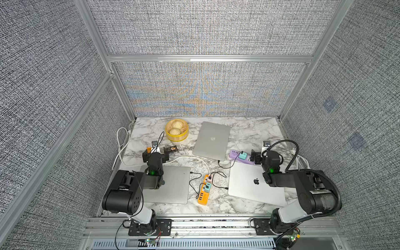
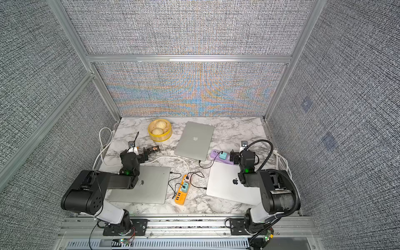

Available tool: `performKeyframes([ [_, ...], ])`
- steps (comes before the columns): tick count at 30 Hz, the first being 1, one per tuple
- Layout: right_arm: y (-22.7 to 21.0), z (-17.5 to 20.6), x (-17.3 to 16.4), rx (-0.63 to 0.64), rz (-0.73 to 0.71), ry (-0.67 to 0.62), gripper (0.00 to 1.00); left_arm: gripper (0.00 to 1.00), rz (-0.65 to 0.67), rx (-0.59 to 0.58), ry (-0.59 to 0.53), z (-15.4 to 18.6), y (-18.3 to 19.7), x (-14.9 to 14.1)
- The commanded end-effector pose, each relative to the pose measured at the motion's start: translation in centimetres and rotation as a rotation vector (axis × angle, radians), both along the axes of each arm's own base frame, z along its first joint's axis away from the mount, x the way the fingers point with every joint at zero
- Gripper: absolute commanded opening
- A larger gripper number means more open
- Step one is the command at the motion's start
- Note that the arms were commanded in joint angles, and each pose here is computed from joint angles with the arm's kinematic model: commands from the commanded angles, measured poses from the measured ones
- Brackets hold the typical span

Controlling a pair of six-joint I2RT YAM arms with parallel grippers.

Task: Unplug the laptop charger
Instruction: Remove the charging cable from the laptop.

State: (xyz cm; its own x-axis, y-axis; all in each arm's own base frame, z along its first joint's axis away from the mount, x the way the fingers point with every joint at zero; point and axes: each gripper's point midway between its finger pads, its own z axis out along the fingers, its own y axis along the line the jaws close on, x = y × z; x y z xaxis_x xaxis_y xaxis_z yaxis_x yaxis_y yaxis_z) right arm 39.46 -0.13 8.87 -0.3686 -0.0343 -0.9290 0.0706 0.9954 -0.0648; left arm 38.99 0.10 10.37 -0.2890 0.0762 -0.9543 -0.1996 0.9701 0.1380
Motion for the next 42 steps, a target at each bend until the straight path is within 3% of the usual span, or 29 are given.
performKeyframes([
  [1, 0.1, 0.0, -0.1, 0.003, 0.004, -0.002, 0.99, 1.00, 0.000, 0.002, -0.004, 0.2, 0.0, 0.2],
  [30, 0.1, 0.1, -0.1, 0.004, 0.005, -0.007, 0.99, 1.00, 0.001, 0.000, -0.001, 0.1, 0.0, 0.2],
  [39, -0.1, 3.2, -1.5, 0.011, -0.010, -0.014, 0.99, 0.99, 0.001, 0.001, -0.004, 0.2, 0.0, 0.2],
  [42, -1.0, 4.4, -2.3, 0.053, -0.081, 0.003, 0.99, 0.99, -0.001, 0.013, -0.029, 0.8, 0.0, -0.1],
])
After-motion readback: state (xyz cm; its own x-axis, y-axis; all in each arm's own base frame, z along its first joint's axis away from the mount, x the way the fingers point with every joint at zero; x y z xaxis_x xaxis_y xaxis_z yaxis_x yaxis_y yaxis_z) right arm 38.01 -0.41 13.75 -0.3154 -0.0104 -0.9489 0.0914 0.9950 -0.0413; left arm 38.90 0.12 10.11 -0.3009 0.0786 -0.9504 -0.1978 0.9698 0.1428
